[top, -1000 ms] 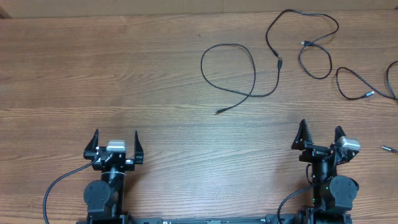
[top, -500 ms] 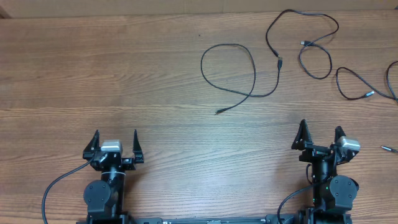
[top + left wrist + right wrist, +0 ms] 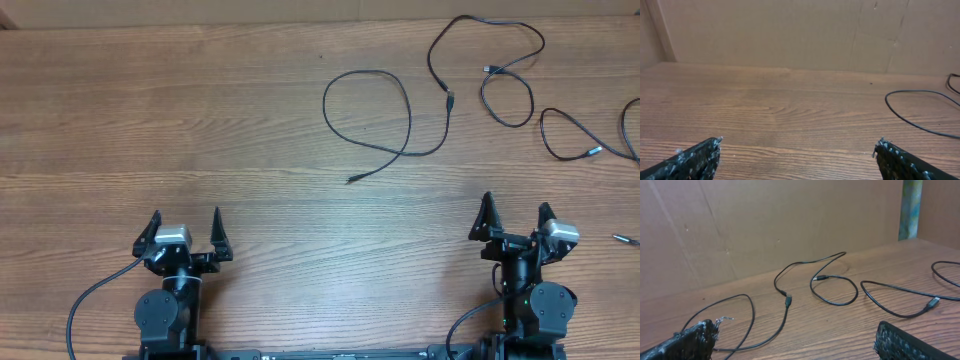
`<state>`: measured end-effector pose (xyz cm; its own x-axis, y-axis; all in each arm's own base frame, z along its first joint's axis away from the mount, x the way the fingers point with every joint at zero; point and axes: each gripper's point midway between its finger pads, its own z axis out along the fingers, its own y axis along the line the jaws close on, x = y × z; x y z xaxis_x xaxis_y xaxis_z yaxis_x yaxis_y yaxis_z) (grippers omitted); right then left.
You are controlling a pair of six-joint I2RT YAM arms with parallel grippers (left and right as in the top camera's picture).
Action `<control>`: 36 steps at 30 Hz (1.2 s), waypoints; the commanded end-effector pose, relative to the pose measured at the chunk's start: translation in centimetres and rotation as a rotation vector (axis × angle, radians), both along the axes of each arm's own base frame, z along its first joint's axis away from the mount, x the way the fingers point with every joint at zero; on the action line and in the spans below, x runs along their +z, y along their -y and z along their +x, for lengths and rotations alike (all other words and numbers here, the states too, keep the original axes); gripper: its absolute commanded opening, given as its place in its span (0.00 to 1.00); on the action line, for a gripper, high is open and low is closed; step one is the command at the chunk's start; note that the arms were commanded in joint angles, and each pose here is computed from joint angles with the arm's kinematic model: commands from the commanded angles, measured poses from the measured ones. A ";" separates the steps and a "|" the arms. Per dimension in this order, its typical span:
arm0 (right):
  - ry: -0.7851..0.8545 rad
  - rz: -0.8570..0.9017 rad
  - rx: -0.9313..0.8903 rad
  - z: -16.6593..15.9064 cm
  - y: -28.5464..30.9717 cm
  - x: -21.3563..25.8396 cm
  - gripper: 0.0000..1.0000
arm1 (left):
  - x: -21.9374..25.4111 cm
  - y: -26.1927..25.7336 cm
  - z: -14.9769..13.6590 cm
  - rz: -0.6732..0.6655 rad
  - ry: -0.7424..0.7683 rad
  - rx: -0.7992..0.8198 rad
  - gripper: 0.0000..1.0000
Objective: Untangle cables
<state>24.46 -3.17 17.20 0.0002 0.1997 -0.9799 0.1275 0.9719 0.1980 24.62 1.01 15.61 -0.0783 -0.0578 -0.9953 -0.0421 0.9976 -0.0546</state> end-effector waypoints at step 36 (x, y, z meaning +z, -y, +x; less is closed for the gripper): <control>0.003 -0.008 -0.017 -0.1 0.3 -0.2 1.00 | 0.0 -1.0 -0.1 -0.020 0.004 0.042 0.99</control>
<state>24.46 -3.16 17.20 0.0001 0.1997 -0.9799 0.1271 0.9719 0.1980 24.58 1.66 15.61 -0.0768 -0.0598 -0.9953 -0.0687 0.9961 -0.0546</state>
